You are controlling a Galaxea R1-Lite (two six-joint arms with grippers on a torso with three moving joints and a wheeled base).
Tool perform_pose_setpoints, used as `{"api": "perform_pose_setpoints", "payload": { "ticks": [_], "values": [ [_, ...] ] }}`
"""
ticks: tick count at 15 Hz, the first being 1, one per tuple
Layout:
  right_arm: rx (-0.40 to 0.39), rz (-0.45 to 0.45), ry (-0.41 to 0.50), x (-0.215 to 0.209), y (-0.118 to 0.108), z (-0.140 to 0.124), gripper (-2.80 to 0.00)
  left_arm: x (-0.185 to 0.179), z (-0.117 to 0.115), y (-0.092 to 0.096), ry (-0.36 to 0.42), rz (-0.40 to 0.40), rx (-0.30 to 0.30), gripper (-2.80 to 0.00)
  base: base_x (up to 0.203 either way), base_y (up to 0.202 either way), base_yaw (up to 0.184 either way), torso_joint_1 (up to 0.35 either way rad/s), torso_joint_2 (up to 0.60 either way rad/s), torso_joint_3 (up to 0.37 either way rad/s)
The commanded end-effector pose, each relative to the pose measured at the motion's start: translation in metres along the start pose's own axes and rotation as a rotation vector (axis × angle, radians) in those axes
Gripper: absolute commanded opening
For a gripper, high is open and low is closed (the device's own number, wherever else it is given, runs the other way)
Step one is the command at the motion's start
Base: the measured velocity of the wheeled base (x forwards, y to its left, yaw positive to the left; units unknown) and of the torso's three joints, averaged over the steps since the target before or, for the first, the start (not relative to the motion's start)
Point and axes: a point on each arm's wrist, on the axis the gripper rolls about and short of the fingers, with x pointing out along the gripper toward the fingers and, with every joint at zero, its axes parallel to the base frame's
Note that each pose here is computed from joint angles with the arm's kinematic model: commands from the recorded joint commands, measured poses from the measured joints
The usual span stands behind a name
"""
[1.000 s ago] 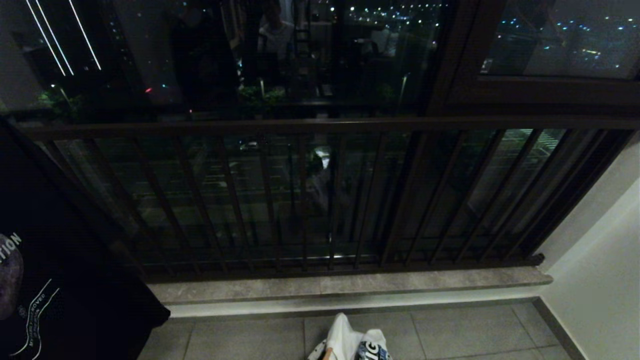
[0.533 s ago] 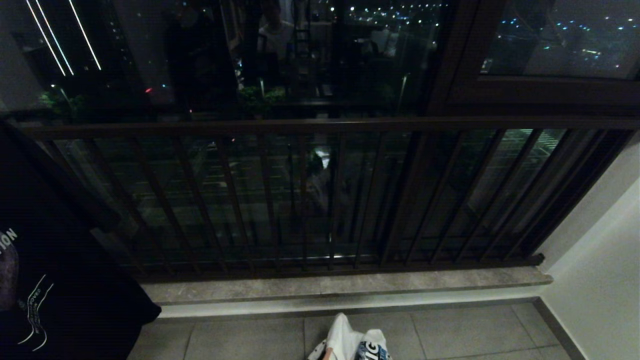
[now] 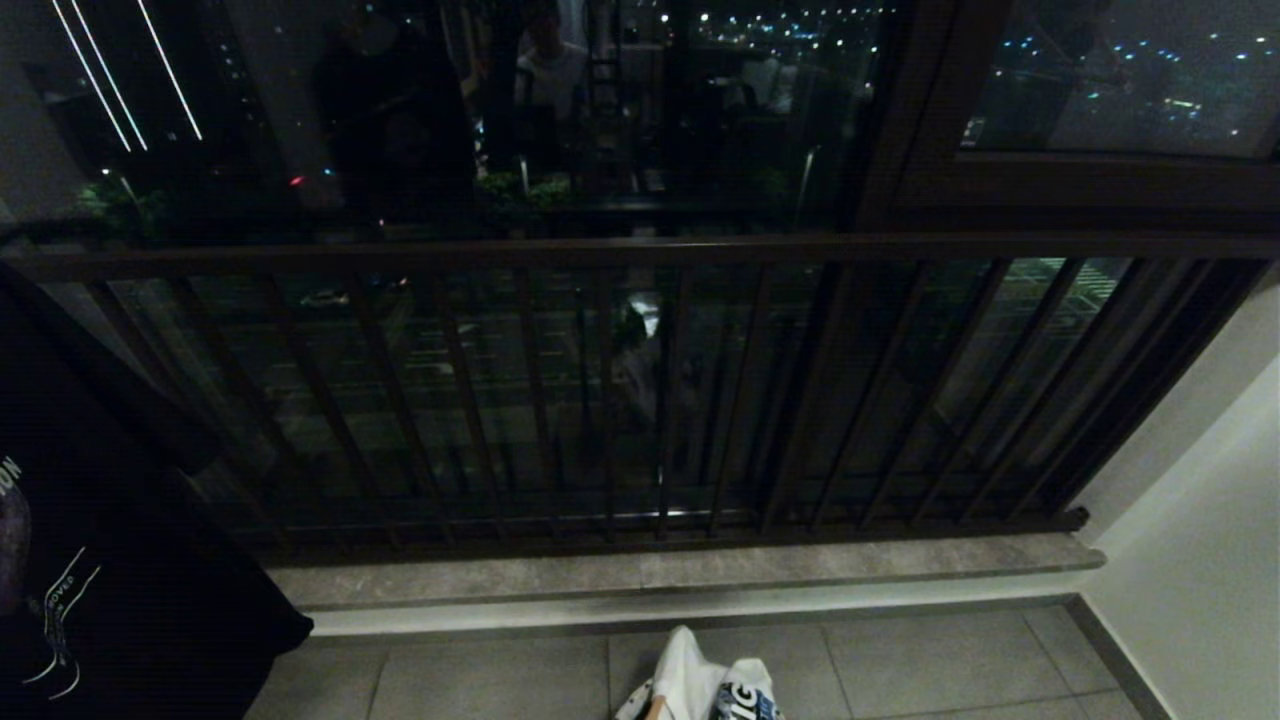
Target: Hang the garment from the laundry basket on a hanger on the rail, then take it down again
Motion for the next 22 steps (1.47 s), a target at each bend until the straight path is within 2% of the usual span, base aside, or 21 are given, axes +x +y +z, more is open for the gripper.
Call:
{"api": "perform_pose_setpoints", "payload": {
  "ticks": [1, 13, 22],
  "values": [
    [0.000, 0.000, -0.001, 0.000, 0.000, 0.000, -2.80, 0.000, 0.000, 0.001, -0.001, 0.004, 0.000, -2.80, 0.000, 0.000, 0.000, 0.000, 0.00, 0.000],
    [0.000, 0.000, -0.001, 0.000, 0.000, 0.000, -2.80, -0.004, 0.002, 0.000, -0.014, 0.001, -0.001, -2.80, 0.000, 0.000, 0.000, 0.000, 0.00, 0.000],
    [0.000, 0.000, -0.001, 0.000, 0.000, 0.000, -2.80, -0.012, 0.012, -0.001, -0.058, -0.004, -0.002, -2.80, 0.000, 0.000, 0.000, 0.000, 0.00, 0.000]
  ]
}}
